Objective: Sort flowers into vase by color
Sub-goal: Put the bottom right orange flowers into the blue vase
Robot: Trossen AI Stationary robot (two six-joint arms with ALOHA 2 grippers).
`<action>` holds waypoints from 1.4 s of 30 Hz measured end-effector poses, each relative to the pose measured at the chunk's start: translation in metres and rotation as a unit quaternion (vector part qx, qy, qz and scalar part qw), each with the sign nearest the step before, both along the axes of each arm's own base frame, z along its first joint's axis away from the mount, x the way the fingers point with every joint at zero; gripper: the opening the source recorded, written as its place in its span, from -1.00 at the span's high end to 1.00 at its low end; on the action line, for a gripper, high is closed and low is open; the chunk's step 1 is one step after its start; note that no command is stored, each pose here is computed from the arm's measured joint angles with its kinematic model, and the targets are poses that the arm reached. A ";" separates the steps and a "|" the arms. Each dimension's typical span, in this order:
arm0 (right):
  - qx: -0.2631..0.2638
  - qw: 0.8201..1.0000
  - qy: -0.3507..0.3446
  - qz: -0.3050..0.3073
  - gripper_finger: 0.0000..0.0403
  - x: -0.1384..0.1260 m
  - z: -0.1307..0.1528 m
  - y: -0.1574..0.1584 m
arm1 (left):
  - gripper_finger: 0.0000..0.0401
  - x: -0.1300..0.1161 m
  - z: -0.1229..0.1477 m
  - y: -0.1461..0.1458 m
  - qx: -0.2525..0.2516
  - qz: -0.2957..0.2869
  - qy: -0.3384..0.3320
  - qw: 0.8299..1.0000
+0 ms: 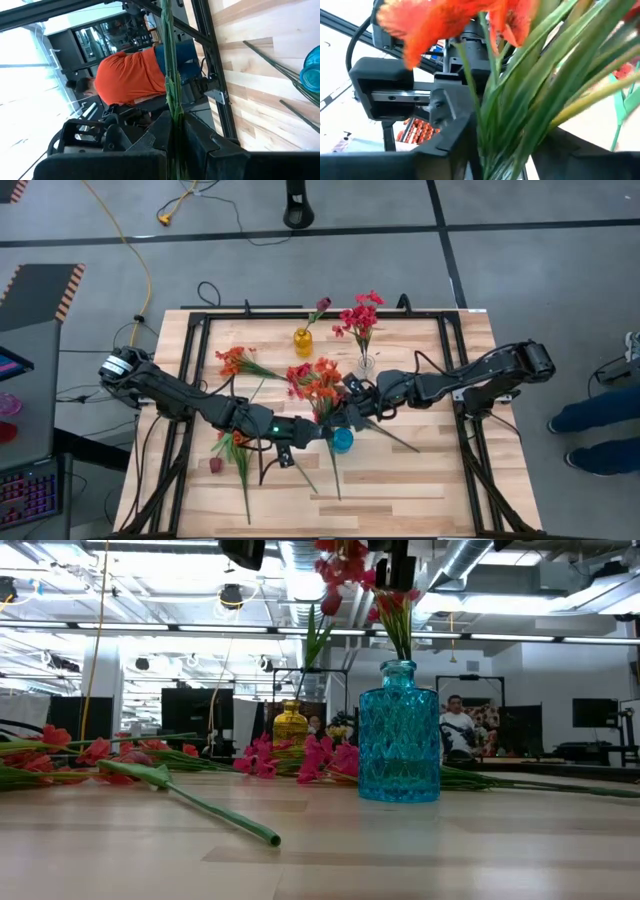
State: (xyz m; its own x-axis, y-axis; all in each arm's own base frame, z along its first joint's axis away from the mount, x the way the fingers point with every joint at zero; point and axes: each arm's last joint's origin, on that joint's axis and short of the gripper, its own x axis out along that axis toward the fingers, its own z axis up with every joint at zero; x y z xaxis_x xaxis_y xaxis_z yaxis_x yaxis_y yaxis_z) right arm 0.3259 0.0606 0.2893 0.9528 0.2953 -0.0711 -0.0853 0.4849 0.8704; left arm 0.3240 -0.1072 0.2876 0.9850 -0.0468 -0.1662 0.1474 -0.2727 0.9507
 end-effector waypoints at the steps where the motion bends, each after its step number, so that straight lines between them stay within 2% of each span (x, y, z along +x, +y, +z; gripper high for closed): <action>1: -0.001 1.000 -0.001 0.000 0.12 0.000 0.000 0.000 | 0.92 0.000 0.000 -0.001 -0.005 0.000 0.000 1.000; 8: -0.001 1.000 -0.002 0.000 0.61 0.000 0.000 0.000 | 0.84 0.000 0.001 0.000 -0.097 0.017 0.001 0.995; 12: -0.005 1.000 -0.004 -0.006 0.79 0.000 0.000 0.000 | 0.80 0.000 0.000 0.000 -0.141 0.025 0.004 0.990; 18: -0.007 1.000 -0.005 -0.008 0.77 0.000 0.001 0.000 | 0.69 0.000 0.001 0.000 -0.165 0.028 0.004 0.986; 21: -0.023 1.000 -0.009 -0.008 0.76 0.000 0.001 -0.001 | 0.58 0.000 0.001 0.000 -0.199 0.034 0.005 0.979; 26: -0.053 0.998 -0.024 -0.015 0.80 -0.005 0.008 -0.005 | 0.34 0.000 0.002 0.000 -0.300 0.063 -0.002 0.952; 30: -0.095 0.995 -0.026 -0.031 0.80 -0.016 0.018 -0.009 | 0.20 -0.001 0.001 0.001 -0.349 0.107 -0.012 0.931; 35: -0.162 0.984 -0.015 -0.068 0.80 -0.040 0.034 -0.013 | 0.18 -0.002 0.000 0.000 -0.394 0.144 -0.023 0.907; 42: -0.244 0.964 -0.022 -0.104 0.80 -0.083 0.059 -0.002 | 0.26 -0.004 -0.006 0.002 -0.417 0.198 -0.016 0.887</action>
